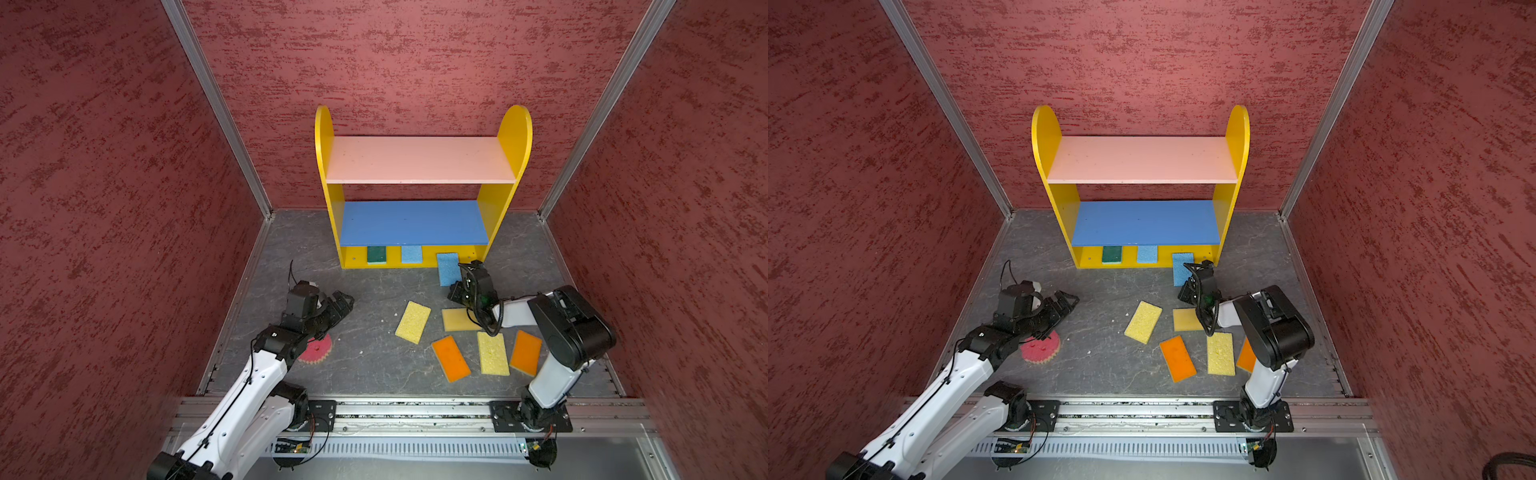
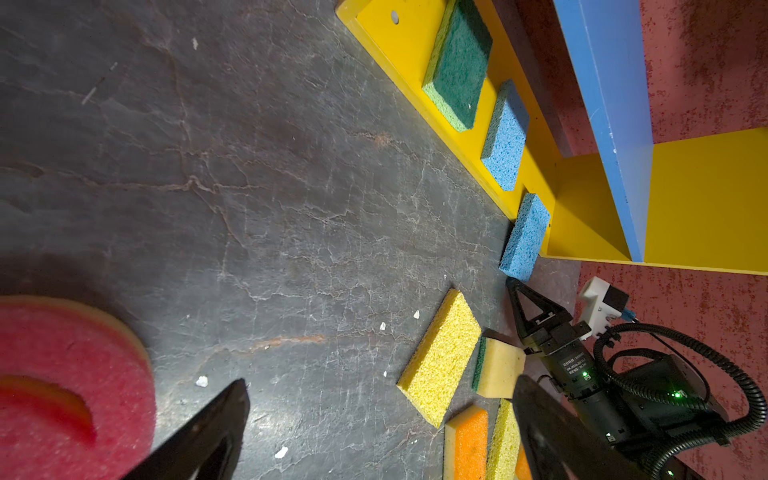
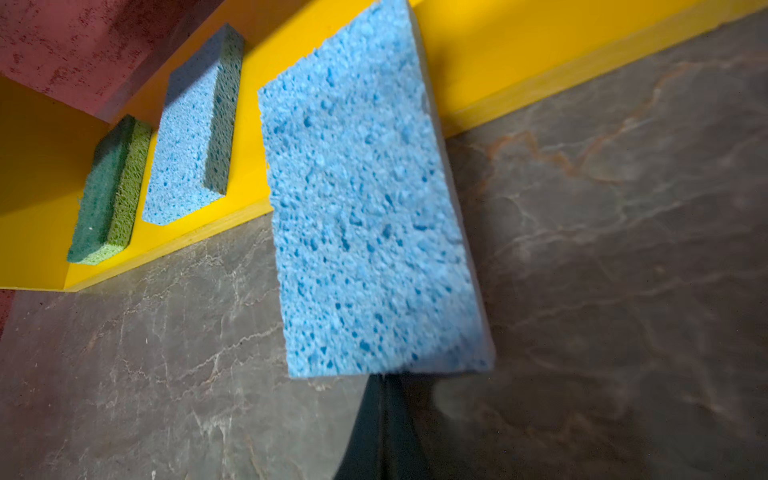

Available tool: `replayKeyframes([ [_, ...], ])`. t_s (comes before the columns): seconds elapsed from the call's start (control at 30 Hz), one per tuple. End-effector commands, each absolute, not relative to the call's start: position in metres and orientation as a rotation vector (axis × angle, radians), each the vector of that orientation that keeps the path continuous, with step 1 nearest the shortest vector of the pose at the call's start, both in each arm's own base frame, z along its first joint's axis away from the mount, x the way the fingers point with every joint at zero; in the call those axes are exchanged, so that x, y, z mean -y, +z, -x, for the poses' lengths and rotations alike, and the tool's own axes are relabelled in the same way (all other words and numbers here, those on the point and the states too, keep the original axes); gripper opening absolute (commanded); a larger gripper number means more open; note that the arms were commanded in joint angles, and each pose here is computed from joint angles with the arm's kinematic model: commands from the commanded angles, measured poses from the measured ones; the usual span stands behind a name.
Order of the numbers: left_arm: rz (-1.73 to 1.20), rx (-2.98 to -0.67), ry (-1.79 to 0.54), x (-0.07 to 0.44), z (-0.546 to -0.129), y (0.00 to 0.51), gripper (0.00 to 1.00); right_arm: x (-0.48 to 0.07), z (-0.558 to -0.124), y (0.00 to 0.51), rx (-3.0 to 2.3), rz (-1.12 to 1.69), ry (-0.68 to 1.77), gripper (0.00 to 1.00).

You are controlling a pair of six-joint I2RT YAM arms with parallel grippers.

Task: Place and organize the cleaning sponges onto the shelf
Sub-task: 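Lower the blue sponge upright beside the other blue sponge at the shelf front, then push the blue sponge flat against the shelf front with the right gripper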

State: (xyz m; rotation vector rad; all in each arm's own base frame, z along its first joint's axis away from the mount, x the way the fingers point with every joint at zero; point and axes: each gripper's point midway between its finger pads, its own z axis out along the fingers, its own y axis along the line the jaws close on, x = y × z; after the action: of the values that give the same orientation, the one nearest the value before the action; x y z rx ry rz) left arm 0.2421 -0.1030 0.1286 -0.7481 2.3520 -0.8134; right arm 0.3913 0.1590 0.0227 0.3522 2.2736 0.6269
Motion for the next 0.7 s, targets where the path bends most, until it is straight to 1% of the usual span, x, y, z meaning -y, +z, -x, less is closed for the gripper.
replayKeyframes([
  [0.0, 0.771, -2.364, -0.788, 0.099, -0.241, 0.123, 0.99, -0.160, -0.405, 0.019, -2.248, -0.365, 0.622, 0.00],
  [0.3, 0.766, -2.377, -0.802, 0.103, -0.248, 0.123, 0.99, -0.154, -0.426, 0.009, -2.208, -0.446, 0.622, 0.00],
  [0.67, 0.775, -2.384, -0.801, 0.103, -0.248, 0.118, 0.99, -0.130, -0.441, 0.025, -2.145, -0.497, 0.579, 0.00],
])
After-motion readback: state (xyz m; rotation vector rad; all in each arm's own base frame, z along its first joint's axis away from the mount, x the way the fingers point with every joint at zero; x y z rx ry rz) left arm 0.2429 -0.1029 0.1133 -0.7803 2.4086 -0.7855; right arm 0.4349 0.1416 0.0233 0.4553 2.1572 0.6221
